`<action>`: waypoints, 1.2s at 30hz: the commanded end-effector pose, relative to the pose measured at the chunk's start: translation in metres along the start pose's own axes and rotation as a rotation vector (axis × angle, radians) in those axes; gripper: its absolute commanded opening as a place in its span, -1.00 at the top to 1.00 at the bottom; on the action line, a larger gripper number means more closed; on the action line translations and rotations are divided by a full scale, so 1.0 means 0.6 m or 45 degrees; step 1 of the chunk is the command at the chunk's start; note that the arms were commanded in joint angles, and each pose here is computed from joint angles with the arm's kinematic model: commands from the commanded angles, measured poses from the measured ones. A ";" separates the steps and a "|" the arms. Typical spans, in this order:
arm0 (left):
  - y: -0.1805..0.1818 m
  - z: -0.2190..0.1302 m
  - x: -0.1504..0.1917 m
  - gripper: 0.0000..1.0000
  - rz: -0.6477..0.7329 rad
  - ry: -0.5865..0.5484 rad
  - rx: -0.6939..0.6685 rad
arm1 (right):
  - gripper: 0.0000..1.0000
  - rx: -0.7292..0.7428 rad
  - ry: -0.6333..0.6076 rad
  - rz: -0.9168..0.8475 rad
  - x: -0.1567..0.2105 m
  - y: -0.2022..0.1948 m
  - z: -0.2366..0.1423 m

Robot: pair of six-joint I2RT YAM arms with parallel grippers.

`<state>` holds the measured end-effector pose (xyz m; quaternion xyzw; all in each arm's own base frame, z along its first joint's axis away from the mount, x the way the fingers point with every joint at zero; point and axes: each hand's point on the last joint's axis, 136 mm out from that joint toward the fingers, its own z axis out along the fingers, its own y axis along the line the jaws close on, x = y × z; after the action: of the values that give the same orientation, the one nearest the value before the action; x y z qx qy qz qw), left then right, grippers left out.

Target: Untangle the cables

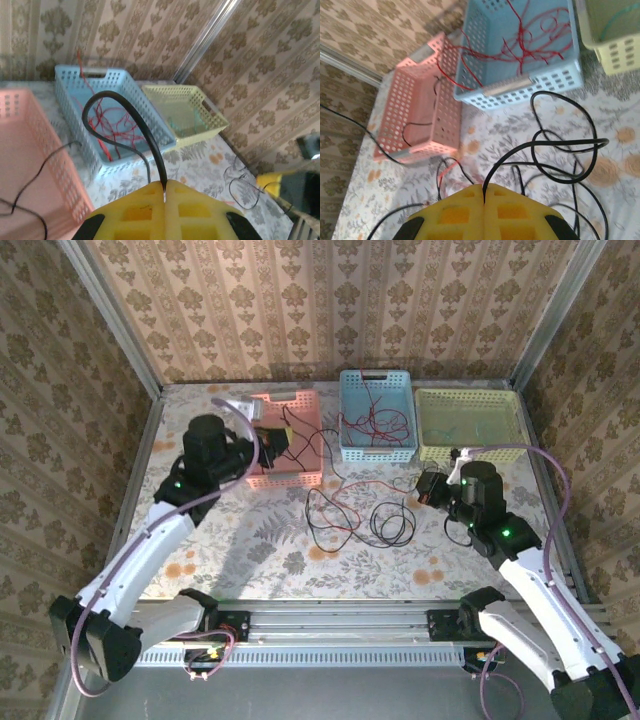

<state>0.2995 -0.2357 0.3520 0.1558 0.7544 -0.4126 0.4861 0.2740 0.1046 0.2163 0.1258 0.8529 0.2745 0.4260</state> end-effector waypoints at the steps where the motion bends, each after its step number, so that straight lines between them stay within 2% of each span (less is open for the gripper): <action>1: -0.052 -0.007 -0.070 1.00 0.113 -0.056 0.108 | 1.00 -0.040 0.052 0.006 0.020 0.002 -0.003; 5: -0.083 -0.017 -0.143 1.00 0.190 -0.149 0.117 | 1.00 -0.068 0.024 0.007 0.015 0.007 -0.006; 9: -0.061 -0.018 -0.182 1.00 0.279 -0.213 -0.020 | 1.00 -0.093 0.023 0.013 0.018 0.010 -0.006; 11: -0.062 -0.019 -0.203 1.00 0.292 -0.251 -0.025 | 1.00 -0.090 0.032 0.006 0.021 0.008 -0.006; 14: -0.024 -0.024 -0.236 1.00 0.358 -0.309 -0.168 | 1.00 -0.102 0.042 0.007 0.026 0.009 -0.005; 17: 0.037 -0.014 -0.242 1.00 0.367 -0.308 -0.317 | 1.00 -0.118 0.051 0.023 0.031 0.010 -0.003; 21: 0.127 0.024 -0.202 1.00 0.257 -0.221 -0.396 | 1.00 -0.134 0.055 0.034 0.035 0.011 -0.003; 25: 0.214 0.076 -0.116 1.00 0.141 -0.056 -0.438 | 1.00 -0.140 0.080 0.027 0.042 0.012 -0.004; 30: 0.269 0.116 -0.027 1.00 0.052 0.085 -0.447 | 1.00 -0.159 0.105 0.025 0.047 0.017 -0.007; 31: 0.266 0.123 -0.014 0.70 0.028 0.108 -0.405 | 1.00 -0.161 0.106 0.023 0.048 0.017 -0.007; 34: 0.253 0.135 0.019 -0.81 -0.030 0.197 -0.367 | 1.00 -0.173 0.113 0.021 0.048 0.020 -0.006; 35: 0.244 0.135 0.026 -0.99 -0.022 0.211 -0.369 | 1.00 -0.177 0.115 0.022 0.049 0.021 -0.005; 36: 0.225 0.132 0.031 -1.00 -0.012 0.213 -0.349 | 1.00 -0.181 0.119 0.025 0.049 0.023 -0.004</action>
<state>0.4432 -0.1984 0.2276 0.0996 0.8623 -0.2597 0.4231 0.2554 0.1227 0.2000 0.1001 0.8538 0.3284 0.3914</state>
